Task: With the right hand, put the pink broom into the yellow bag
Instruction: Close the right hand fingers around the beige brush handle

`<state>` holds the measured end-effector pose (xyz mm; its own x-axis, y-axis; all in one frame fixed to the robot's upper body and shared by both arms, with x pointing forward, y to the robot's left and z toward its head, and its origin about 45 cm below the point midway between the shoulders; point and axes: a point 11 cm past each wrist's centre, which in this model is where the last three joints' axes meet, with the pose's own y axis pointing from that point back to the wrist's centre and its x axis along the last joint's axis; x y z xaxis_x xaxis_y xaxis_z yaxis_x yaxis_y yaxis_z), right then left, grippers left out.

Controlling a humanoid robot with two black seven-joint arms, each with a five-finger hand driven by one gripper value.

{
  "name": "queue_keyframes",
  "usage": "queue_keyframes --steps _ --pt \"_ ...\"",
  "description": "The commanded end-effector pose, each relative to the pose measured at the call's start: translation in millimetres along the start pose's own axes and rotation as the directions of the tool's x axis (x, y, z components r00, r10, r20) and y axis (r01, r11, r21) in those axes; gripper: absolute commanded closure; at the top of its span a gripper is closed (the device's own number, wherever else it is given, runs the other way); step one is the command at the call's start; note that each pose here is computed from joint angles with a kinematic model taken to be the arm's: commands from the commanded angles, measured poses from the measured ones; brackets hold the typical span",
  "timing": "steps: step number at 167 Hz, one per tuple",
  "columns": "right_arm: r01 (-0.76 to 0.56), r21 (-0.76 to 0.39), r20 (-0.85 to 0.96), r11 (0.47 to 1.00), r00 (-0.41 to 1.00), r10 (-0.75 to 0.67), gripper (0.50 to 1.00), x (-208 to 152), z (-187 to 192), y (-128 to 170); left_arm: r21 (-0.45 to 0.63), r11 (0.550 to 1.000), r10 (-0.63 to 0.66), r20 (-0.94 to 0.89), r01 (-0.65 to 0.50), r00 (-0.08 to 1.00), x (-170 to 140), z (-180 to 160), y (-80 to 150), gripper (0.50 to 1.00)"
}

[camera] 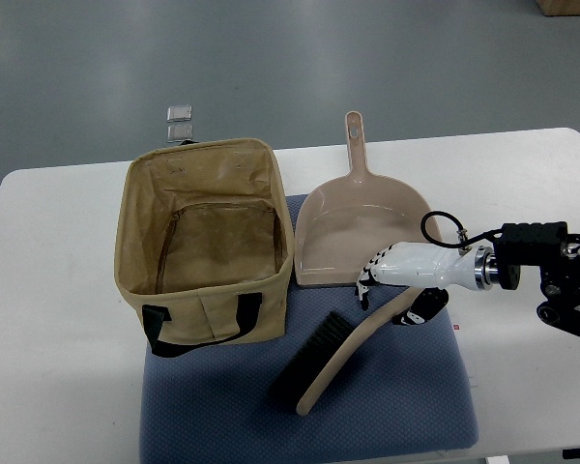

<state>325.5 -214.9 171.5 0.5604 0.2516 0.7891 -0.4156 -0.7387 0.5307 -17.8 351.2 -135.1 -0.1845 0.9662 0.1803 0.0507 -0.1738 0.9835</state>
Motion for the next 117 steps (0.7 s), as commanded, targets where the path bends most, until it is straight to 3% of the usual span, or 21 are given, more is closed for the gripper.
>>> queue_keyframes --steps 1,35,57,117 --pt "0.001 0.002 0.001 1.0 1.0 -0.001 0.848 -0.4 -0.5 -0.5 0.0 1.0 0.0 0.0 0.0 1.0 0.0 0.0 0.0 0.5" --pt "0.007 0.009 0.002 1.0 1.0 -0.007 0.955 -1.3 -1.6 -0.7 0.0 1.0 0.0 0.0 0.0 1.0 0.0 0.0 0.0 0.5" --pt "0.007 0.007 0.003 1.0 1.0 -0.007 0.998 -1.9 -0.9 0.3 0.0 1.0 0.0 0.0 0.0 1.0 0.0 0.0 0.0 0.5" --pt "-0.008 0.012 0.009 1.0 1.0 0.008 1.0 2.3 2.9 8.8 0.0 1.0 0.0 0.0 0.0 1.0 0.0 0.0 0.0 0.5"
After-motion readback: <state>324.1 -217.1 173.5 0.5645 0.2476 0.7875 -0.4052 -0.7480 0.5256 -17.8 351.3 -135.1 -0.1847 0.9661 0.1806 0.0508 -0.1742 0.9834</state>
